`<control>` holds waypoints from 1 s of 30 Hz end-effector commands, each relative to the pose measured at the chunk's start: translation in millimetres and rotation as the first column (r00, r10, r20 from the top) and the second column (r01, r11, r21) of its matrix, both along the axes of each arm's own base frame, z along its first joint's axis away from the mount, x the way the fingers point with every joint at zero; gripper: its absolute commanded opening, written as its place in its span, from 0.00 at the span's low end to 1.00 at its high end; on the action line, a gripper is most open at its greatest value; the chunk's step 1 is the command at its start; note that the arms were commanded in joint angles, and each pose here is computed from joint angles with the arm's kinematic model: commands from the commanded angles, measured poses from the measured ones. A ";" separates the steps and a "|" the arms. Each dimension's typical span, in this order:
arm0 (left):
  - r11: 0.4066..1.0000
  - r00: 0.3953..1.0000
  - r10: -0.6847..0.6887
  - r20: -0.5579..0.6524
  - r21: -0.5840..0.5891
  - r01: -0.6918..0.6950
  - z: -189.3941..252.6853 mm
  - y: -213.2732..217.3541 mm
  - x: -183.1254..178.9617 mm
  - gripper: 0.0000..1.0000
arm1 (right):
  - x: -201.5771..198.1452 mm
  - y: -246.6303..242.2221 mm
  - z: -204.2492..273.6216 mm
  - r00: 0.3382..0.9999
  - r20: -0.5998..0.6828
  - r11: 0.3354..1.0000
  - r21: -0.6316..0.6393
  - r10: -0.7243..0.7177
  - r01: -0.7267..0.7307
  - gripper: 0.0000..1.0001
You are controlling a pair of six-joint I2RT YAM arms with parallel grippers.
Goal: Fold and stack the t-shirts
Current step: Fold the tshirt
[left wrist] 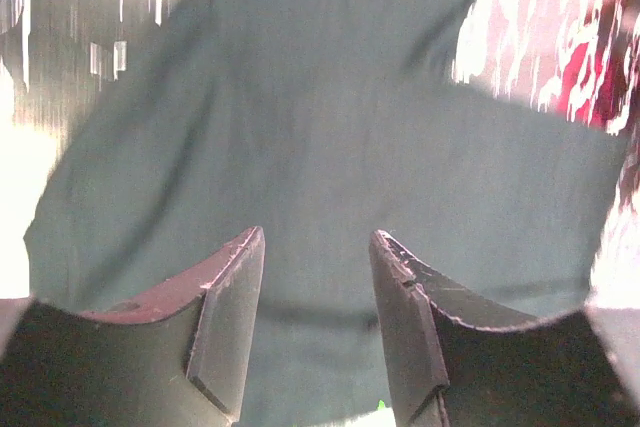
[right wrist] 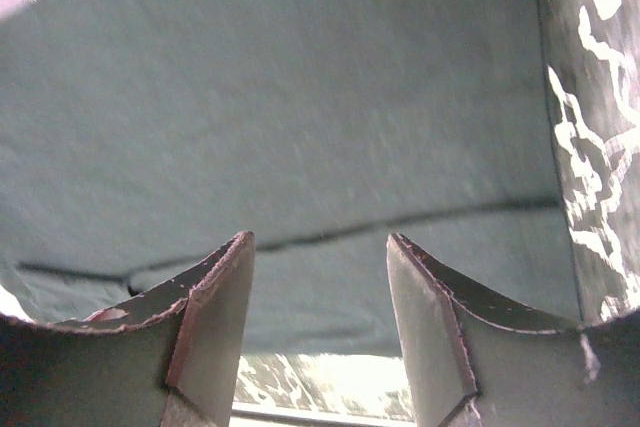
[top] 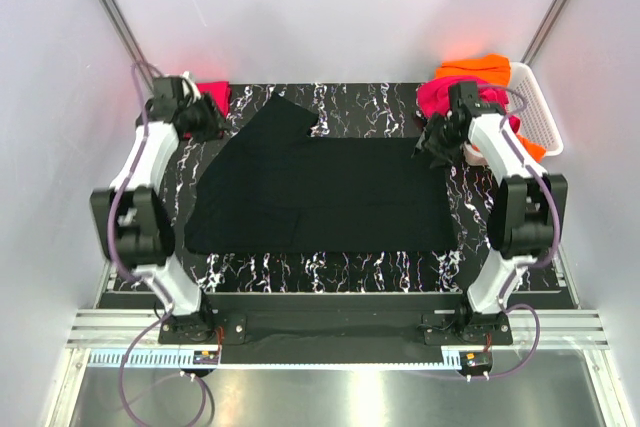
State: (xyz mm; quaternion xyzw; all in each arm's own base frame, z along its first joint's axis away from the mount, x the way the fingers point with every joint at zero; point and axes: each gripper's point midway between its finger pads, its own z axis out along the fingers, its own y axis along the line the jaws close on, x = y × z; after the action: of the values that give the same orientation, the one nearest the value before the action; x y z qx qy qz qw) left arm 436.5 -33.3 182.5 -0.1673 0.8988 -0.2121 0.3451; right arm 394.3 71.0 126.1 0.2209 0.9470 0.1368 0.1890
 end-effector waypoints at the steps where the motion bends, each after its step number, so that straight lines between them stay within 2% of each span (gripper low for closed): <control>1: 0.999 0.986 -0.035 0.161 0.027 0.031 11.9 4.4 69.3 0.51 | 33.4 1.8 2.5 0.999 0.031 1.000 0.019 -0.019 0.019 0.63; 6: 0.994 0.972 -0.046 0.230 0.107 0.022 -6.4 12.1 135.0 0.53 | 52.4 5.9 4.7 0.998 0.055 0.999 0.035 0.007 -0.009 0.63; 7: 0.994 0.976 -0.040 0.213 0.105 0.017 -26.2 12.8 144.0 0.54 | 52.9 7.6 0.1 0.999 0.043 0.999 0.043 0.014 -0.016 0.63; 10: 0.995 0.967 0.001 0.255 0.093 -0.026 -36.0 17.2 167.5 0.54 | 53.8 11.6 0.2 0.998 0.045 0.998 0.057 0.034 -0.037 0.63; 14: 0.995 0.971 0.074 0.228 0.048 -0.087 -72.1 19.2 191.2 0.55 | 51.0 9.8 -5.2 0.999 0.032 0.998 0.048 0.042 -0.044 0.63; 15: 0.993 0.966 0.097 0.238 0.042 -0.110 -69.2 22.5 197.3 0.55 | 49.7 10.9 -7.6 0.999 0.027 0.998 0.050 0.047 -0.048 0.63; 20: 0.985 0.967 0.166 0.193 0.013 -0.172 -90.0 20.1 205.9 0.55 | 47.4 10.8 -22.2 0.999 -0.011 0.997 0.059 0.043 -0.042 0.64; 26: 0.965 0.966 0.260 0.019 0.029 -0.260 -136.4 23.6 193.3 0.54 | 58.0 10.6 -35.2 0.999 -0.033 0.996 0.081 0.025 -0.022 0.64; 27: 0.968 0.968 0.248 0.028 0.015 -0.249 -129.5 20.2 198.2 0.54 | 61.2 11.8 -33.8 0.999 -0.027 0.996 0.088 0.026 -0.024 0.64; 30: 0.962 0.961 0.270 -0.065 -0.007 -0.271 -143.1 18.0 192.2 0.52 | 67.2 9.3 -39.0 0.999 -0.032 0.996 0.092 0.019 -0.016 0.64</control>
State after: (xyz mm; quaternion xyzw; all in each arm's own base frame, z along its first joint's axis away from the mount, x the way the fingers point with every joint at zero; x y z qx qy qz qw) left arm 626.0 -14.6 36.3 -0.2686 0.8785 -0.1671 0.3581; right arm 441.2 81.3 70.7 0.2230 0.9526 0.1588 0.1329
